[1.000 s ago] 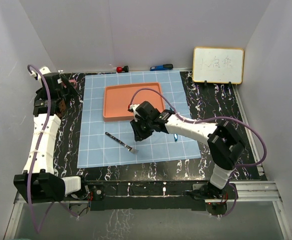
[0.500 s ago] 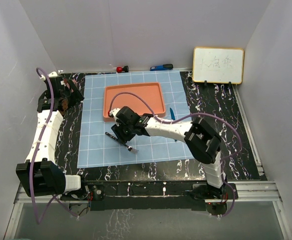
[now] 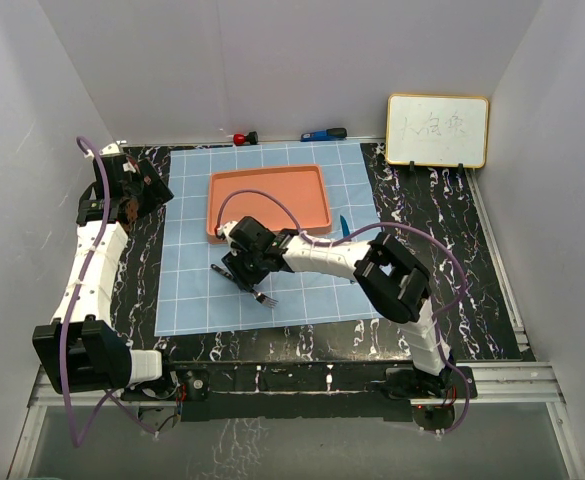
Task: Set the dinner table for one person
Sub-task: Pick up the fork from the napkin.
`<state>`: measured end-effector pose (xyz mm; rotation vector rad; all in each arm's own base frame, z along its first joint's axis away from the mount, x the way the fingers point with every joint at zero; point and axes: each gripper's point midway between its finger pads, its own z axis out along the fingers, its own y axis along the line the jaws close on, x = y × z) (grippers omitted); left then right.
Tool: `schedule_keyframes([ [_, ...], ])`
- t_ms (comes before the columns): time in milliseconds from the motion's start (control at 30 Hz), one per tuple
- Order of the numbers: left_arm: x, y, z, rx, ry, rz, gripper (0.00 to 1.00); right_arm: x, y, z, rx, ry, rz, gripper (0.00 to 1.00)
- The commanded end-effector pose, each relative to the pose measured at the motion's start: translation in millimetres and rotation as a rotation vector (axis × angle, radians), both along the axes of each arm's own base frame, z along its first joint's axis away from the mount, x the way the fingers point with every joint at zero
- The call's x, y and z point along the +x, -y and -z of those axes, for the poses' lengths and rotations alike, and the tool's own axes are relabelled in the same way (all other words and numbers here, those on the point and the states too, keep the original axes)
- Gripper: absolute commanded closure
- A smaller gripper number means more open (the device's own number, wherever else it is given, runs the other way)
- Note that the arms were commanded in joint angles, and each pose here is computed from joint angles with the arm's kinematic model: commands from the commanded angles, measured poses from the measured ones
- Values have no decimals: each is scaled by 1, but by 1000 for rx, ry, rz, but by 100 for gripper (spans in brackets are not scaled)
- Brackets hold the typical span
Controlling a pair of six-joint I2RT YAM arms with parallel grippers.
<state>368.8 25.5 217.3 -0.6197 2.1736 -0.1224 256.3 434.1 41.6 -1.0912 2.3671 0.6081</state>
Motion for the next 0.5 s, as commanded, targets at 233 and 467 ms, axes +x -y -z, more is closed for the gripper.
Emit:
schedule_keyframes([
  [233, 3, 11, 1, -49, 26, 46, 20, 7, -28, -17, 95, 6, -28, 61],
  [467, 6, 17, 5, -73, 25, 70, 19, -1, -26, -1, 74, -28, -32, 62],
])
